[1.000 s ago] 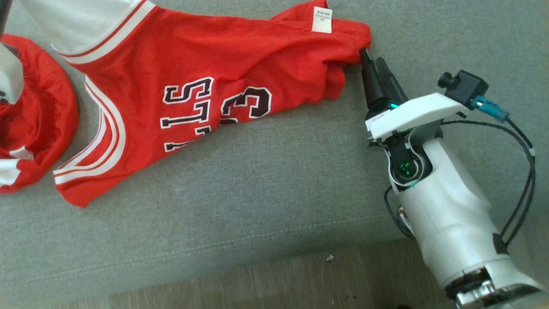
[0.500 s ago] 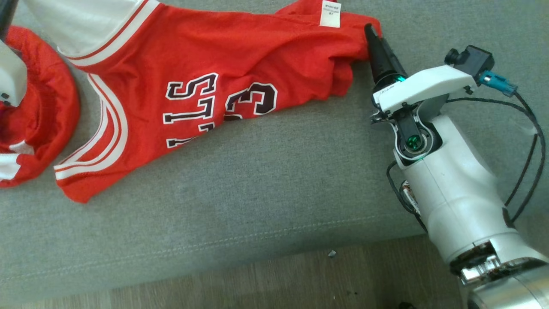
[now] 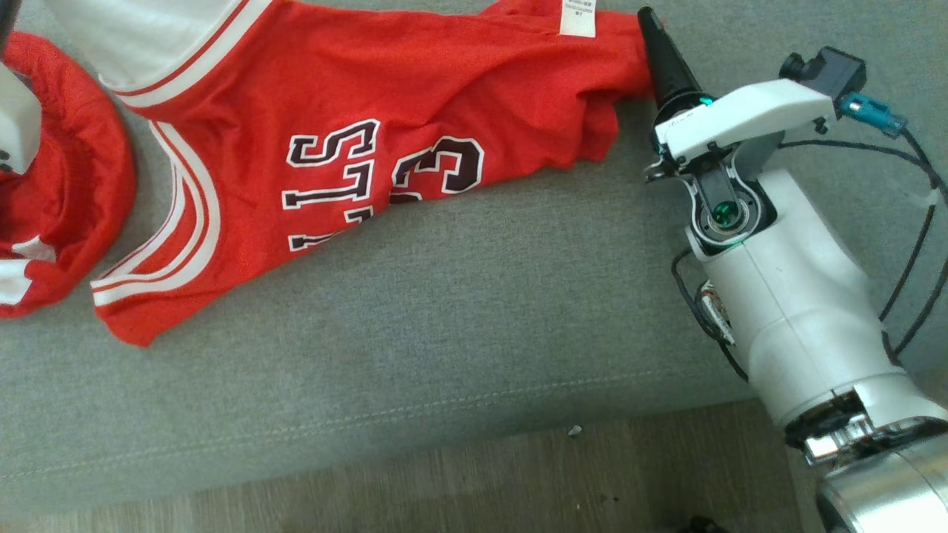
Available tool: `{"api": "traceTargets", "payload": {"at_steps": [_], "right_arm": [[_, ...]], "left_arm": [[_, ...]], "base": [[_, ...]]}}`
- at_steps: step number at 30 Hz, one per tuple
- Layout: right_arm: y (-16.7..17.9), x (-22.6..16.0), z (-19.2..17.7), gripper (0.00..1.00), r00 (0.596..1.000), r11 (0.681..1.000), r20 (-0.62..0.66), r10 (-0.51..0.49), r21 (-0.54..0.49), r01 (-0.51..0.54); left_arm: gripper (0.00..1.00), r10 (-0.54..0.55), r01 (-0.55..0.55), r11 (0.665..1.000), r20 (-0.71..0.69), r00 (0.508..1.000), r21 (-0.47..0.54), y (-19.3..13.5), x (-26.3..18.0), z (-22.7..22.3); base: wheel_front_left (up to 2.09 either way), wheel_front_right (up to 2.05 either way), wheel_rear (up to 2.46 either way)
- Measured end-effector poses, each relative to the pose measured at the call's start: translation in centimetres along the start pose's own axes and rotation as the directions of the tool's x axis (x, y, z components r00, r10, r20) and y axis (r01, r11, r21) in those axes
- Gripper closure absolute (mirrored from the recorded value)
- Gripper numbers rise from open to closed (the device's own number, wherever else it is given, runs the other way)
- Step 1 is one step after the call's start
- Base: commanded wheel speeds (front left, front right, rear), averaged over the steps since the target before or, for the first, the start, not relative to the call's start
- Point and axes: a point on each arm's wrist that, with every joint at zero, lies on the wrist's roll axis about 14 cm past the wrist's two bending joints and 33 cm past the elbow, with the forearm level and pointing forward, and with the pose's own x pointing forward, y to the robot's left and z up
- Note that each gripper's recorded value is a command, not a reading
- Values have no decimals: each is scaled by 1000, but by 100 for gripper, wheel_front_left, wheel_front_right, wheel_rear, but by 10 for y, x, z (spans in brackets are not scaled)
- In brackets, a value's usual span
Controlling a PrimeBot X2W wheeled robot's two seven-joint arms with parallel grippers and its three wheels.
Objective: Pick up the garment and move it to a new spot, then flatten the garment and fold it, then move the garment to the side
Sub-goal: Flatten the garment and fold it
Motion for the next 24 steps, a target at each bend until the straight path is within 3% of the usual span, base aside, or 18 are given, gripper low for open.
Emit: {"api": "traceTargets", "payload": {"at_steps": [7, 12, 15, 19, 22, 24], "right_arm": [[5, -4, 13, 100, 999, 999, 38, 17, -32, -16], [11, -13, 46, 100, 992, 996, 120, 46, -77, -36], [29, -17, 89, 100, 978, 984, 187, 92, -166, -61], [64, -19, 163, 100, 943, 947, 291, 161, -316, -64], [96, -22, 222, 100, 894, 909, 392, 217, -415, -38], [120, -27, 260, 100, 838, 892, 478, 264, -452, -23]], "left_arm": [[100, 11, -11, 1000, 42, 999, 9, 2, -2, 10], [100, 34, -36, 999, 119, 992, 13, 9, -4, 35], [100, 61, -65, 998, 223, 973, 11, 20, 1, 73], [100, 117, -146, 988, 407, 906, 41, 50, 9, 148], [100, 185, -241, 970, 547, 817, 33, 77, 12, 209], [100, 218, -305, 952, 642, 735, 25, 90, 9, 251]], "base": [[0, 0, 0], [0, 0, 0], [0, 0, 0], [0, 0, 0], [0, 0, 0], [0, 0, 0]]}}
